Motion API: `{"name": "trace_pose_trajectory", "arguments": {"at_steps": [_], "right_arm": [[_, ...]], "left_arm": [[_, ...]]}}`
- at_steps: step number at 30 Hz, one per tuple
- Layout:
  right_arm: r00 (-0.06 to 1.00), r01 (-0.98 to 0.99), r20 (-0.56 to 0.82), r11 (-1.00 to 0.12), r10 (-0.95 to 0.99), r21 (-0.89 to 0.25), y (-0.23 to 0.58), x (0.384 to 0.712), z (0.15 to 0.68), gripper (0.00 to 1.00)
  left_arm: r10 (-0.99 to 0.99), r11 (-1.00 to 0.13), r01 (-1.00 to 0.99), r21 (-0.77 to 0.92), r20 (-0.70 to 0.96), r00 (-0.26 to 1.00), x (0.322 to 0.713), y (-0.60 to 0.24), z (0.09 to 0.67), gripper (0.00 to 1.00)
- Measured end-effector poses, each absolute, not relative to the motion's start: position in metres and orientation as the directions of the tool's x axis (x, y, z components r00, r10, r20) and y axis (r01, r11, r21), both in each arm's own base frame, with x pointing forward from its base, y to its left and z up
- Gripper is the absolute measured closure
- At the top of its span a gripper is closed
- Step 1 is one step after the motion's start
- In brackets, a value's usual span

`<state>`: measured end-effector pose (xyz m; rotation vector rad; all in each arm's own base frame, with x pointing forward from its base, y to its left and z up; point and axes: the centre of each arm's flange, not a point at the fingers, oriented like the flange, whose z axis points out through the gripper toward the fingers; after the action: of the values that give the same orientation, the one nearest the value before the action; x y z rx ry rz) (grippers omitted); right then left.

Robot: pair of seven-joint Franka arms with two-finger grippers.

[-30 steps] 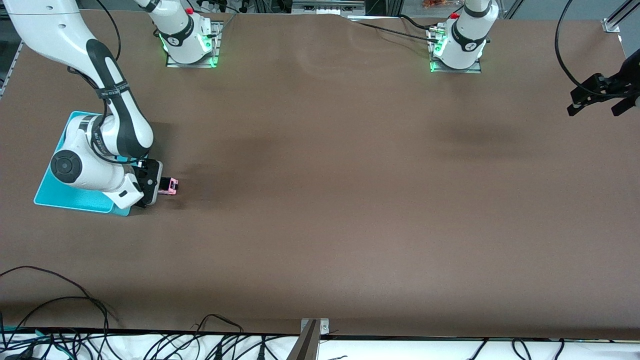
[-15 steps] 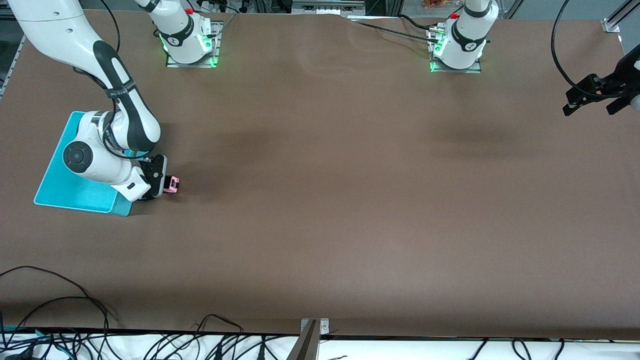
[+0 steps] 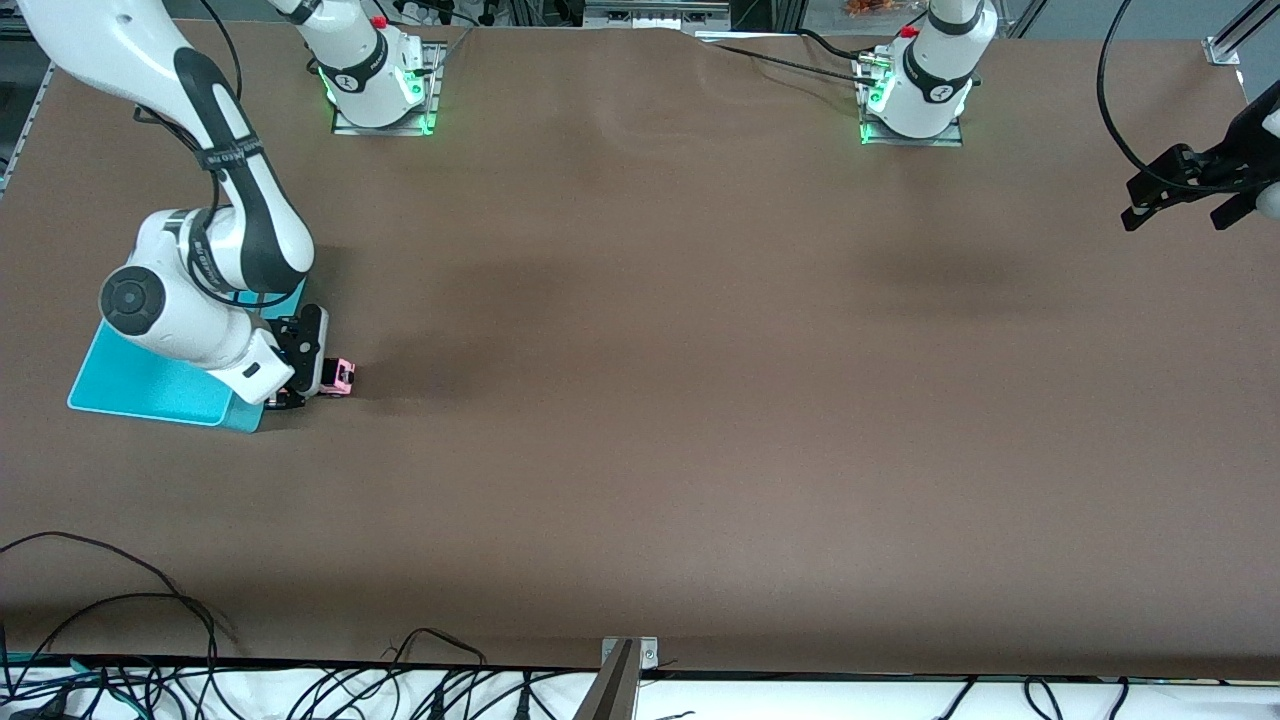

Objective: Wind and store pink jeep toy

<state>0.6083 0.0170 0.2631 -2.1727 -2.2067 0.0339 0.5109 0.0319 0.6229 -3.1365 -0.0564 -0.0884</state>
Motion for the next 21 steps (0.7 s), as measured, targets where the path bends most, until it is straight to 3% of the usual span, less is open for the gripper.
{"name": "trace_pose_trajectory", "arguments": {"at_steps": [11, 21], "right_arm": [[-0.009, 0.997, 0.009, 0.01, 1.0, -0.082, 0.012, 0.638, 0.359, 0.48], [0.029, 0.989, -0.02, -0.031, 0.999, -0.146, -0.057, 0.621, 0.402, 0.48]], "left_arm": [[0.042, -0.999, 0.042, -0.001, -0.007, 0.999, 0.505, 0.032, 0.617, 0.0], [0.027, -1.0, 0.027, -0.004, -0.006, 1.0, 0.505, 0.022, 0.619, 0.0]]}}
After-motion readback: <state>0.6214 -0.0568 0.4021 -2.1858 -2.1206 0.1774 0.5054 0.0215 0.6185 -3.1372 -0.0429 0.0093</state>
